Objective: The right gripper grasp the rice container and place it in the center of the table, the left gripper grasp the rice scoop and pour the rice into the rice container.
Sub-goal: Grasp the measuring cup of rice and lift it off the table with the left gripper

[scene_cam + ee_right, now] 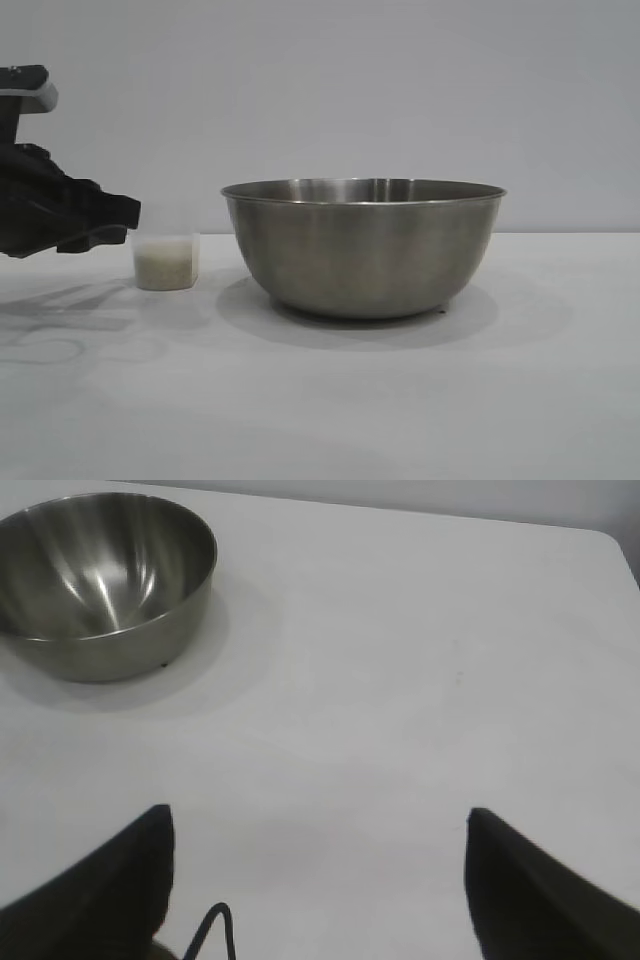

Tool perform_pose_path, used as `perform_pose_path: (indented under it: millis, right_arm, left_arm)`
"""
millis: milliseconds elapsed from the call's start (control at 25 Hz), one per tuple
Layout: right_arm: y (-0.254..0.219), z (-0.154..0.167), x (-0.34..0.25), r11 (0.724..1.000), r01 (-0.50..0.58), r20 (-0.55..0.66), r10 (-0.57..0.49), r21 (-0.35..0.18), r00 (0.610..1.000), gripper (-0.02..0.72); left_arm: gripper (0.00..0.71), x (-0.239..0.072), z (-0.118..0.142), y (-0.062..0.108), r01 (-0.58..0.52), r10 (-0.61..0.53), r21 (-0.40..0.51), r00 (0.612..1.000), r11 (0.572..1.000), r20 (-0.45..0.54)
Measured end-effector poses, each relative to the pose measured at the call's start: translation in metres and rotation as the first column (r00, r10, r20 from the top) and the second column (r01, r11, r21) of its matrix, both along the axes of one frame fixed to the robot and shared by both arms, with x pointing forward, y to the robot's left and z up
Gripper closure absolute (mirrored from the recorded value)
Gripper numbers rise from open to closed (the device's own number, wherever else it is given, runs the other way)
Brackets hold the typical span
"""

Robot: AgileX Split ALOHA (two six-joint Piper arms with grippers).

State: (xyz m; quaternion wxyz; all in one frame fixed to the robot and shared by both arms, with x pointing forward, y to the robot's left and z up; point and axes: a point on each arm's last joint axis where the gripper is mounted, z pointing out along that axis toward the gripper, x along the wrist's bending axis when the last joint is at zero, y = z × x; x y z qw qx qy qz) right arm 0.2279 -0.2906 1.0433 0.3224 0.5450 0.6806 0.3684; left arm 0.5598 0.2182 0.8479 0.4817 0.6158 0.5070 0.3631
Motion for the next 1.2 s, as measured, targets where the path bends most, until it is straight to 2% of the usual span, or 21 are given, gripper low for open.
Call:
perform_pose_path:
  millis: [600, 920, 1200]
  right_arm:
    - [0.000, 0.000, 0.000, 1.000, 0.000, 0.000, 0.000, 0.000, 1.000, 0.137]
    - [0.000, 0.000, 0.000, 1.000, 0.000, 0.000, 0.000, 0.000, 1.000, 0.137]
    - [0.000, 0.000, 0.000, 1.000, 0.000, 0.000, 0.000, 0.000, 1.000, 0.137]
  left_arm:
    - [0.492, 0.014, -0.001, -0.002, -0.012, 0.012, 0.011, 0.999, 1.000, 0.032]
    - [0.492, 0.024, 0.003, -0.004, -0.016, 0.012, 0.048, 0.997, 0.999, 0.075]
    - [0.492, 0.037, -0.007, -0.007, -0.016, 0.012, 0.049, 0.997, 0.999, 0.082]
